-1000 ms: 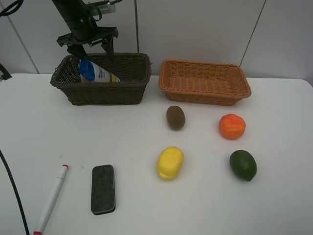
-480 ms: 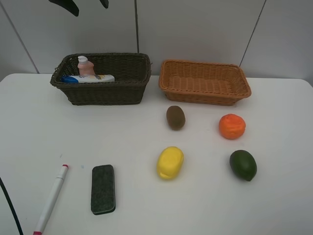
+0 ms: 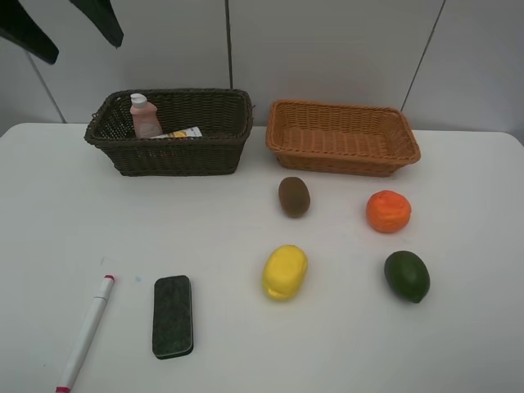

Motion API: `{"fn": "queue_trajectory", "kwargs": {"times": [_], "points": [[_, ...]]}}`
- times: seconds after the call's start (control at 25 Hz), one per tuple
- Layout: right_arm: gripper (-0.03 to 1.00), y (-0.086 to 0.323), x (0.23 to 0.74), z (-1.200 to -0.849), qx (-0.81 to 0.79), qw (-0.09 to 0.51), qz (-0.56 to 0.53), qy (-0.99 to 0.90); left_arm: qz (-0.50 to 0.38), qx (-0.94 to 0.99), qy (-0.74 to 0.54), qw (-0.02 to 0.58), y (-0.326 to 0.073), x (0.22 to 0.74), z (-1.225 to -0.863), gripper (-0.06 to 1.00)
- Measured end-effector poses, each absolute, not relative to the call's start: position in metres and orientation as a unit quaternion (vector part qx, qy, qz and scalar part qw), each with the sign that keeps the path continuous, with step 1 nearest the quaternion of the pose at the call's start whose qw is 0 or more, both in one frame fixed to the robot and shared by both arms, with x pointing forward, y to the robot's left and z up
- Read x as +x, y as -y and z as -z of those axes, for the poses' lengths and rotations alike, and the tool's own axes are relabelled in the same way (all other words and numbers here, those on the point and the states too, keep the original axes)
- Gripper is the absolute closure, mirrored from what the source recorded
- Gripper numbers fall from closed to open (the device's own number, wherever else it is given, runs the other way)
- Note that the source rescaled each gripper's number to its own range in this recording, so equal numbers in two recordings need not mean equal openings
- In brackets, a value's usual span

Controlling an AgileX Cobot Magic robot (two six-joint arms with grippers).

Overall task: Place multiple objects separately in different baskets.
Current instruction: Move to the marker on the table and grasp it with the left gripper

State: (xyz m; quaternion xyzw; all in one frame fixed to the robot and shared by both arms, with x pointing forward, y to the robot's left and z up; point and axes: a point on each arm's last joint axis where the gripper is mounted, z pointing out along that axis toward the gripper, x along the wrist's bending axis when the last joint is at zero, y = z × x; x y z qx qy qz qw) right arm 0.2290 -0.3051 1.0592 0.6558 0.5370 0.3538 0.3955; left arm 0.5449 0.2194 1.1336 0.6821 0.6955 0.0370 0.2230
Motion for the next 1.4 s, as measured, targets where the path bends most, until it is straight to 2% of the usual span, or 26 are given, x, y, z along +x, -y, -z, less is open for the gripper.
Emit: {"fn": "queue_trajectory", "kwargs": {"times": [0.2,0.48,0.68,1.04,1.4], "points": [[0.01,0.305,0.229,-1.059,0.656,0.395,-0.354,-0.537,0.007,0.678,-0.720,0.150,-0.230,0.497,-1.086,-0.04],[0.01,0.305,0.229,-1.059,0.656,0.395,-0.354,-0.537,0.059,0.681,-0.729,0.040,-0.240,0.463,-1.017,-0.04],[0.01,0.305,0.229,-1.059,0.656,0.395,-0.354,-0.537,0.055,0.694,-0.717,0.036,-0.239,0.456,-0.987,-0.04],[0.01,0.305,0.229,-1.059,0.656,0.395,-0.354,-0.537,0.068,0.720,-0.691,-0.015,-0.210,0.453,-0.935,-0.04],[0.01,0.305,0.229,-1.059,0.656,0.395,-0.354,-0.537,0.051,0.715,-0.697,-0.024,-0.210,0.461,-0.910,-0.04]]}}
